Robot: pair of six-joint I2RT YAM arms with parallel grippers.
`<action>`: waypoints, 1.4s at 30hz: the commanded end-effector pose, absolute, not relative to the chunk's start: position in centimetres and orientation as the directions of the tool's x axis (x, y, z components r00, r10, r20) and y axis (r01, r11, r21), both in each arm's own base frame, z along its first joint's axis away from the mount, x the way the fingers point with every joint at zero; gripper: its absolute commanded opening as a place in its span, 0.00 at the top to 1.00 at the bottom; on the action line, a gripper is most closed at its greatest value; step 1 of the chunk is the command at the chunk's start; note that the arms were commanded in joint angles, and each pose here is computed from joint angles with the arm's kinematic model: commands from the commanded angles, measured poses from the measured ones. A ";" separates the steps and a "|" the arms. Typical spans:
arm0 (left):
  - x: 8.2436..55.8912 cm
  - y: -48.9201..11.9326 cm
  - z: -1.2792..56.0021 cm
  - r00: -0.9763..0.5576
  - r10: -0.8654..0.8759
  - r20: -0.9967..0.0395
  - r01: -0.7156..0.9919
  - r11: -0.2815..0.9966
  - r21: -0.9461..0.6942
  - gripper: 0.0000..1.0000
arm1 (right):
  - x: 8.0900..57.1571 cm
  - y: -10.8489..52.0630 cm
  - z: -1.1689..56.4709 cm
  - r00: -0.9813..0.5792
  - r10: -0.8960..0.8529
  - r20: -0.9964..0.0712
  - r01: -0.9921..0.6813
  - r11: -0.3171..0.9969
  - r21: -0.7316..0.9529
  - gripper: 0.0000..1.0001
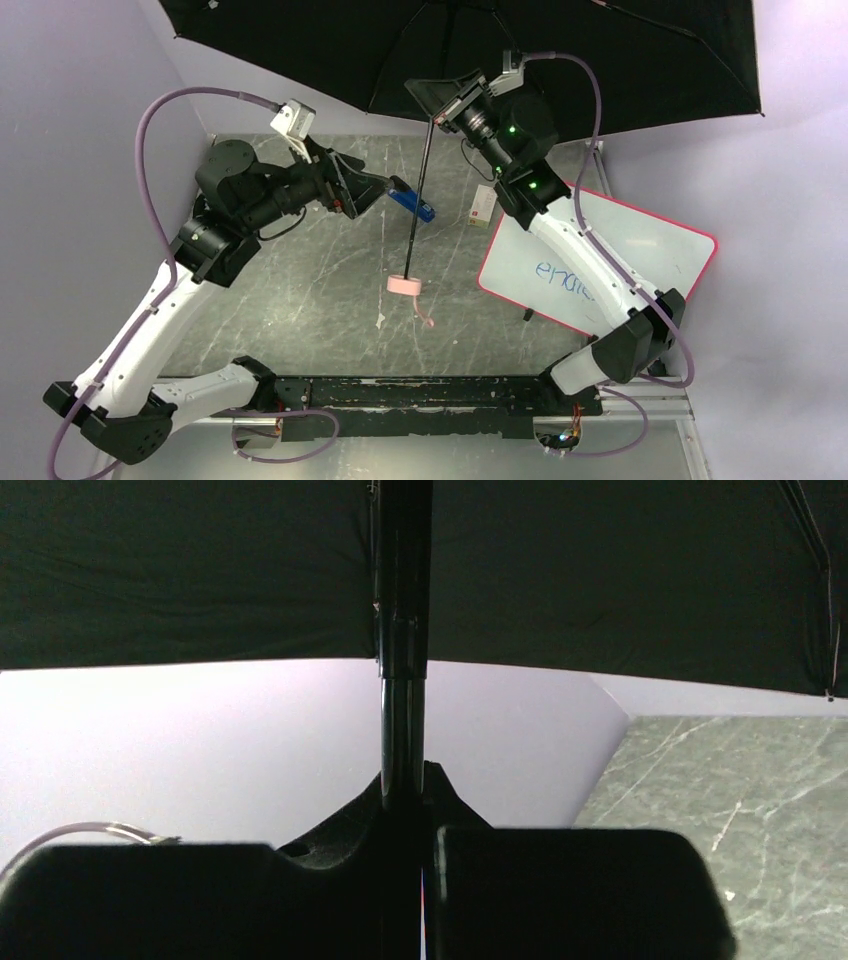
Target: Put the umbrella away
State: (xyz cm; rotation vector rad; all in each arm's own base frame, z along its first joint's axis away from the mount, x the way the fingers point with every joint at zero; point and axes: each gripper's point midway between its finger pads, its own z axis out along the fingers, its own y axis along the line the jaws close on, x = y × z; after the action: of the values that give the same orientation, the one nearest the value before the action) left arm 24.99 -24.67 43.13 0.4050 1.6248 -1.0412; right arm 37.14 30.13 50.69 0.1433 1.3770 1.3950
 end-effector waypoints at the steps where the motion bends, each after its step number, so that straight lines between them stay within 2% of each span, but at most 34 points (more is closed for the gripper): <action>1: 24.1 -25.8 47.5 -0.241 -0.342 -0.908 0.784 0.483 -0.390 0.02 | 36.2 29.0 52.7 -0.252 0.763 -0.595 -0.598 0.361 0.716 1.00; 3: 24.3 -26.5 47.5 -0.245 -0.342 -0.907 0.783 0.482 -0.393 0.02 | 35.9 29.4 52.6 -0.257 0.760 -0.597 -0.597 0.361 0.716 1.00; 6: 24.3 -27.9 46.8 -0.263 -0.327 -0.908 0.780 0.482 -0.399 0.09 | 35.7 29.6 52.6 -0.241 0.765 -0.598 -0.583 0.378 0.719 1.00; 15: 25.7 -30.2 44.7 -0.269 -0.278 -0.922 0.737 0.557 -0.383 0.13 | 34.2 30.9 52.9 -0.227 0.750 -0.621 -0.592 0.400 0.700 1.00; 19: 26.7 -30.8 44.4 -0.260 -0.256 -0.931 0.725 0.586 -0.363 0.19 | 33.5 31.5 53.0 -0.220 0.742 -0.634 -0.600 0.409 0.687 1.00; 25: 27.9 -30.8 43.6 -0.253 -0.211 -0.944 0.698 0.635 -0.330 0.35 | 32.6 31.9 53.3 -0.201 0.730 -0.654 -0.606 0.431 0.668 1.00; 34: 28.4 -31.2 42.6 -0.280 -0.205 -0.938 0.679 0.648 -0.344 0.52 | 31.7 32.8 53.1 -0.192 0.730 -0.656 -0.575 0.458 0.678 1.00; 42: 28.2 -30.8 42.4 -0.278 -0.205 -0.938 0.672 0.657 -0.343 0.79 | 31.2 33.1 52.9 -0.178 0.728 -0.662 -0.563 0.477 0.676 1.00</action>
State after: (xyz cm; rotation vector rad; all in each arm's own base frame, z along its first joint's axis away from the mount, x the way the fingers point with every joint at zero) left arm 28.15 -31.38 41.55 0.4119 1.6631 -0.9145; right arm 32.76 34.65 48.33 0.1435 1.4408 1.1217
